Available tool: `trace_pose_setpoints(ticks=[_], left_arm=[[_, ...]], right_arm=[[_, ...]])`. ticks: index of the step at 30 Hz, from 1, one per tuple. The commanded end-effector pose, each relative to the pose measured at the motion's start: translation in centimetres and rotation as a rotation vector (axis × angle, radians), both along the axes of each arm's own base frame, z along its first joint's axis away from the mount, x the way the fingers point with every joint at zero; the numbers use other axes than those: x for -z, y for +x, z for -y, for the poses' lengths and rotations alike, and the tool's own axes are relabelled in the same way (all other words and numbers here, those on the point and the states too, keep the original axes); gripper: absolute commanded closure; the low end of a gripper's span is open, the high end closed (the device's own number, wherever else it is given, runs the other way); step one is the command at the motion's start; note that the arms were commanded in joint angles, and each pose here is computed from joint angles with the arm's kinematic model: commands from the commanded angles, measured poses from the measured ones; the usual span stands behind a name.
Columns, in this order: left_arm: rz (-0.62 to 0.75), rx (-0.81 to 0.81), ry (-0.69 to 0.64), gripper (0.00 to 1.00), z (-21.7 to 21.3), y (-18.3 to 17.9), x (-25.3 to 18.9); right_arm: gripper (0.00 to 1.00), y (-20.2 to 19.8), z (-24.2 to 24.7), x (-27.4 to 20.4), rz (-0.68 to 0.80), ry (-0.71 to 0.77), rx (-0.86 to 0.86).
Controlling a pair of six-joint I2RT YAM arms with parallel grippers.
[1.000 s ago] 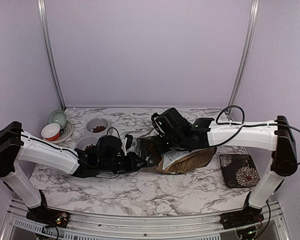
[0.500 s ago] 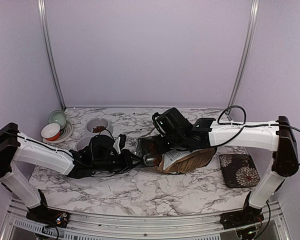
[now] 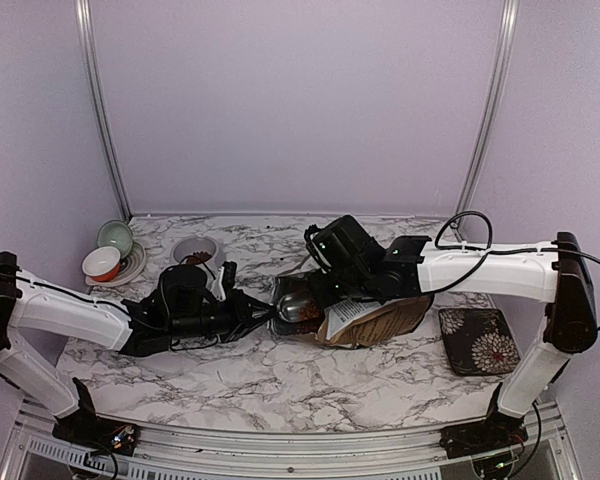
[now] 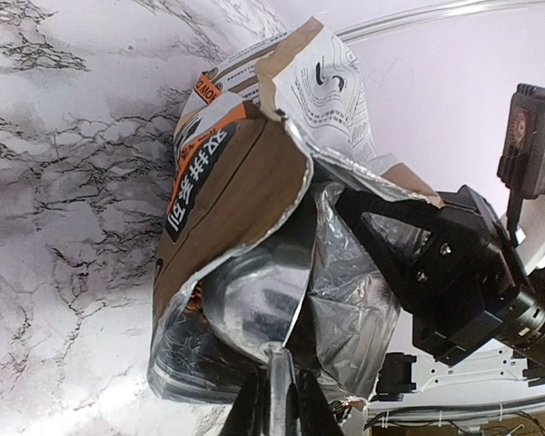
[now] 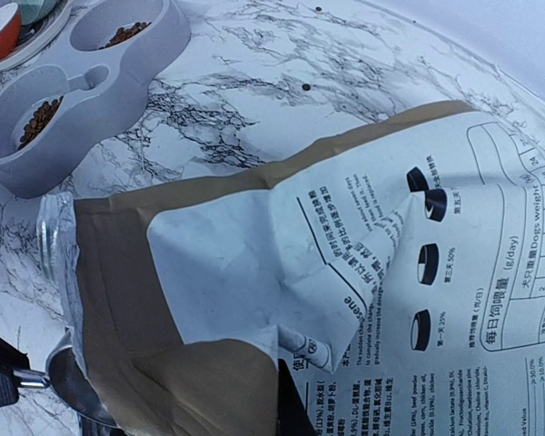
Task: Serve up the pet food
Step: Collect the pet food from the pet food bag.
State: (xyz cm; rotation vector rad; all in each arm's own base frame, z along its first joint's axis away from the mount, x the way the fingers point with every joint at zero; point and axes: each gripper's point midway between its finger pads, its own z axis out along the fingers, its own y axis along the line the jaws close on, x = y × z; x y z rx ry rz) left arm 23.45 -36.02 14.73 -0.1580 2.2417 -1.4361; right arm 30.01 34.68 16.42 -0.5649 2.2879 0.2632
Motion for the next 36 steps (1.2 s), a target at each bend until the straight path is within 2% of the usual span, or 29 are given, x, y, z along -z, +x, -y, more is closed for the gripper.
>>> trace_pose_setpoints(ticks=[1, 20, 36], left_arm=[[0.04, -0.017, -0.102, 1.0, -0.8, 0.3, -3.0], [0.011, -0.073, -0.19, 1.0, -3.4, 0.7, -3.9], [-0.009, -0.058, -0.27, 1.0, -4.2, 0.1, -4.8]], right_arm=[[1.0, 0.6, 0.6, -2.2, 0.043, 0.018, 0.038], [1.0, 0.7, 0.4, -2.1, 0.041, 0.014, 0.043], [1.0, 1.1, 0.7, -2.5, 0.055, 0.009, 0.067]])
